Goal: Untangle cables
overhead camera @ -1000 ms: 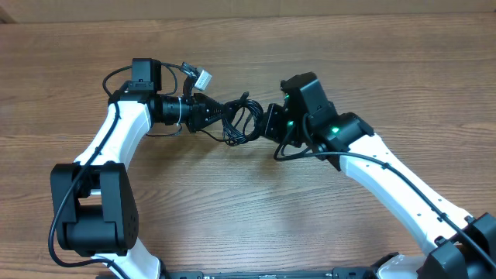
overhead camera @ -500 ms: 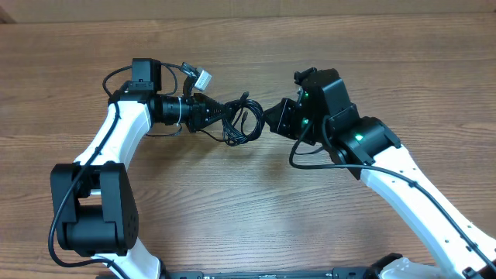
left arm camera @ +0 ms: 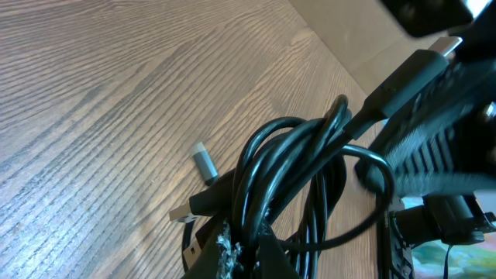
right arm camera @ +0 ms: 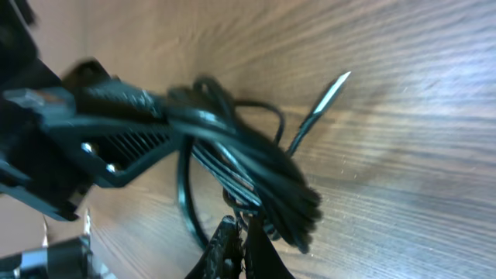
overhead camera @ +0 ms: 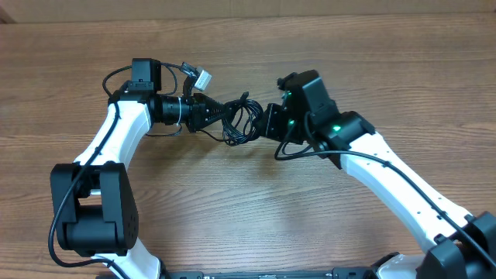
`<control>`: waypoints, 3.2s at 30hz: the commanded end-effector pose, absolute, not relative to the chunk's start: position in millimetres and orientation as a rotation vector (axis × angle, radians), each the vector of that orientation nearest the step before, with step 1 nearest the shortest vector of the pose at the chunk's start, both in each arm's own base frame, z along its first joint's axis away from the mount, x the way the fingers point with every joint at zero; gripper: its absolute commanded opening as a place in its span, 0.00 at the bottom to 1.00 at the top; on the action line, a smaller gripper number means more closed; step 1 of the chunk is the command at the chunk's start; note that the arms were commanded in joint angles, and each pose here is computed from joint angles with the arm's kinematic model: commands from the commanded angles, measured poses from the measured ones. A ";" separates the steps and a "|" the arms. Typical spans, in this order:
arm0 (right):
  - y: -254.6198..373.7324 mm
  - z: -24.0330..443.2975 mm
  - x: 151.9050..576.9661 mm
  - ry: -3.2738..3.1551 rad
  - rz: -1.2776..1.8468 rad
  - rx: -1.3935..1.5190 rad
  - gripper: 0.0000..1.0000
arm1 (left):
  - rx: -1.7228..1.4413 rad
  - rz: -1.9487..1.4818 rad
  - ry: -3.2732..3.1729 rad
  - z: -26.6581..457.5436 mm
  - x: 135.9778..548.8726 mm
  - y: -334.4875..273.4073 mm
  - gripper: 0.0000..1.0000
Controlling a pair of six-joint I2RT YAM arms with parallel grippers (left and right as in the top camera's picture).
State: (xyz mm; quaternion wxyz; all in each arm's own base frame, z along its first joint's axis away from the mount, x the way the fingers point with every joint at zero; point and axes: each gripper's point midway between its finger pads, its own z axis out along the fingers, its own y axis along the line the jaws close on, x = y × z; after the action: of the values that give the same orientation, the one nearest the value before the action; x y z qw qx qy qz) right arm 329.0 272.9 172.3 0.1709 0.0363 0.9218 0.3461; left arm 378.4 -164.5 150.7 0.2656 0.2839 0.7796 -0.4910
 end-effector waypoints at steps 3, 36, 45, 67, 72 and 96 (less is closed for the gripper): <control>289.6 170.1 324.5 2.630 1.009 0.020 0.04 | 0.792 -1.353 2.044 167.3 374.7 -168.6 0.04; 279.8 176.5 342.2 2.542 0.929 -0.103 0.04 | 0.793 -1.352 2.044 167.3 374.8 -168.5 0.04; 280.4 179.0 344.4 2.529 0.938 -0.104 0.04 | 0.793 -1.352 2.044 167.3 374.8 -168.5 0.04; 231.1 176.6 320.9 2.680 0.970 0.045 0.44 | 0.318 -1.015 2.459 120.6 414.0 -130.6 0.04; 227.8 166.3 321.3 2.693 0.940 0.061 0.49 | 0.342 -1.028 2.457 121.3 411.5 -138.3 0.04; 218.4 194.9 367.4 2.503 1.049 0.285 0.19 | 0.941 -1.152 2.182 137.3 367.9 -213.5 0.04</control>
State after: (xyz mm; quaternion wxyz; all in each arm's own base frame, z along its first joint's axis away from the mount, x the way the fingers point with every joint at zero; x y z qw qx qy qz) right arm 369.0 218.2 190.2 0.2021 0.0963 0.9003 0.3733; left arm 372.4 -206.4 120.4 0.2303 0.3236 0.8222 -0.4078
